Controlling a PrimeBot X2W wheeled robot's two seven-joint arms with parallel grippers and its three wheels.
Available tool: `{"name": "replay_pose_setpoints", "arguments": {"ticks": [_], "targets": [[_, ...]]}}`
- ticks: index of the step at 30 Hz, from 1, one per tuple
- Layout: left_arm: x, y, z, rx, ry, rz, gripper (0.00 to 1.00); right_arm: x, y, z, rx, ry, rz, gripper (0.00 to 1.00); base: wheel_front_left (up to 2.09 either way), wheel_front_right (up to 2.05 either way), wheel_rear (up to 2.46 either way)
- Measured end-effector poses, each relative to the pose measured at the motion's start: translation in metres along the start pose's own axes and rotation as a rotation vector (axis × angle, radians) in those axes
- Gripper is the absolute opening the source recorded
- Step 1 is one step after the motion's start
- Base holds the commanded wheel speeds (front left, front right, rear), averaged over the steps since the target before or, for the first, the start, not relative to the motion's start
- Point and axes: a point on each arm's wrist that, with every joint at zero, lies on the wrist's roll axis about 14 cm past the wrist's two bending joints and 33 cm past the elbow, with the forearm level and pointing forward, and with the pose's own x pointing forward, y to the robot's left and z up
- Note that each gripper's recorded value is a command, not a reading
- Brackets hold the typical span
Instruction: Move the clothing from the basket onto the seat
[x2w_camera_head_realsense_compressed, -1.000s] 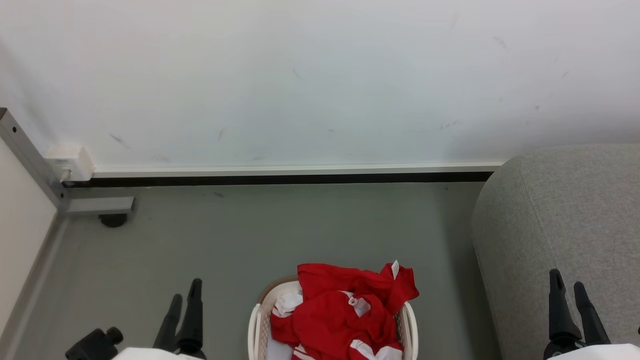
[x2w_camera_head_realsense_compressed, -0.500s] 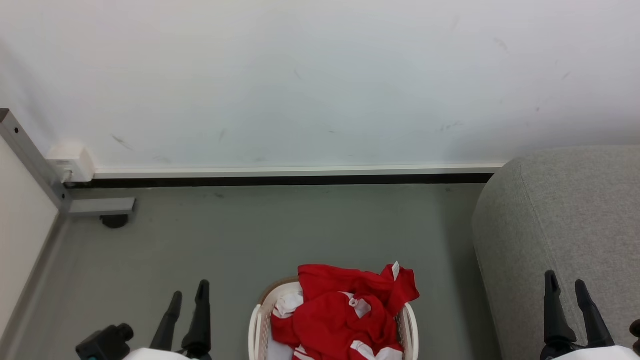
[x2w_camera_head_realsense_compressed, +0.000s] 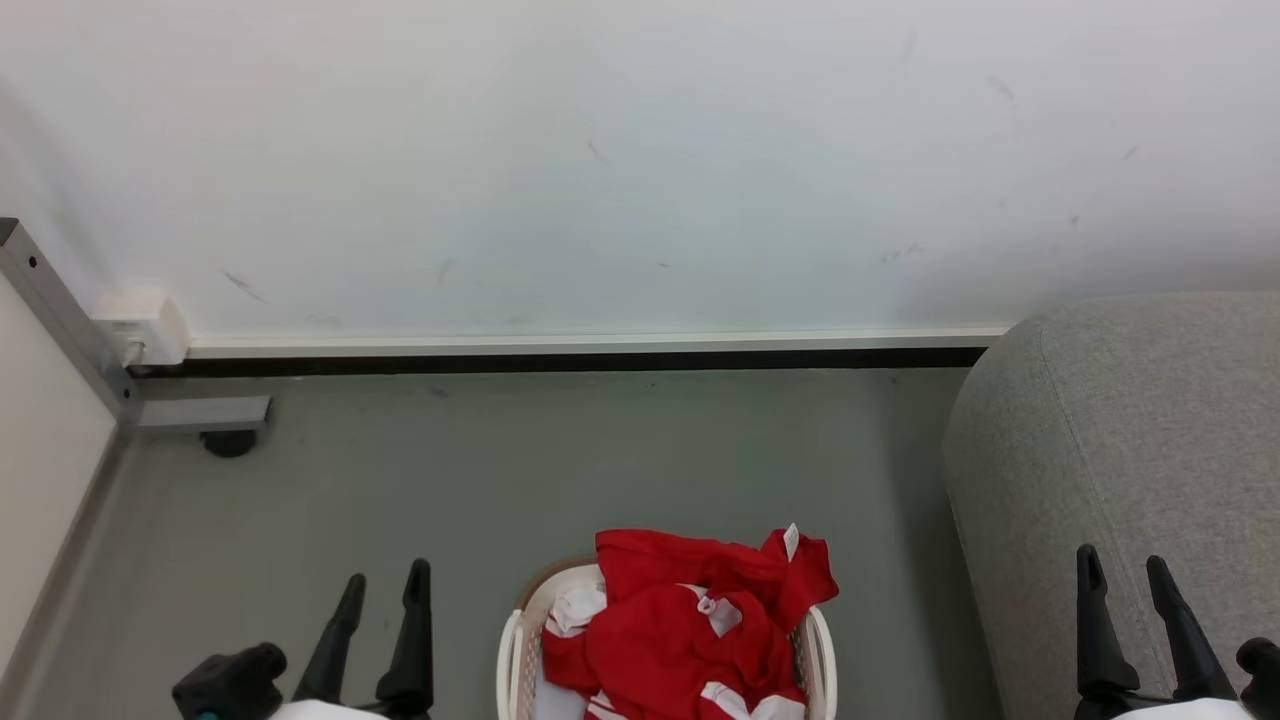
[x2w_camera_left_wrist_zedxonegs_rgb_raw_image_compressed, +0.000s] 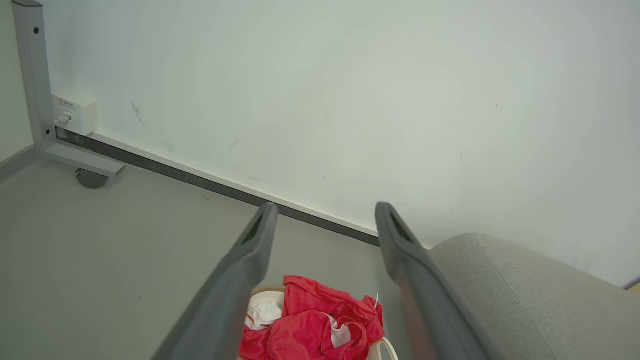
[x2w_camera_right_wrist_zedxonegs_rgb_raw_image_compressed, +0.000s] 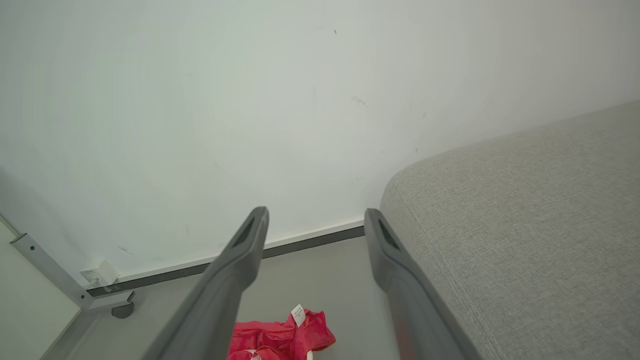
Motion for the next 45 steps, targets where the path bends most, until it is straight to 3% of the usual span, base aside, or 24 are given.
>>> {"name": "replay_pose_setpoints", "arguments": {"ticks": [31, 45], "targets": [[-0.008, -0.011, -0.004, 0.273, -0.01, -0.064, 1.0, -0.006, 0.004, 0.001, -0.242, -0.024, 0.041, 1.0, 0.0, 0.0, 0.0], [-0.011, -0.012, -0.005, 0.356, -0.022, -0.082, 1.0, -0.01, 0.004, -0.007, -0.278, -0.01, 0.053, 1.0, 0.0, 0.0, 0.0]]}}
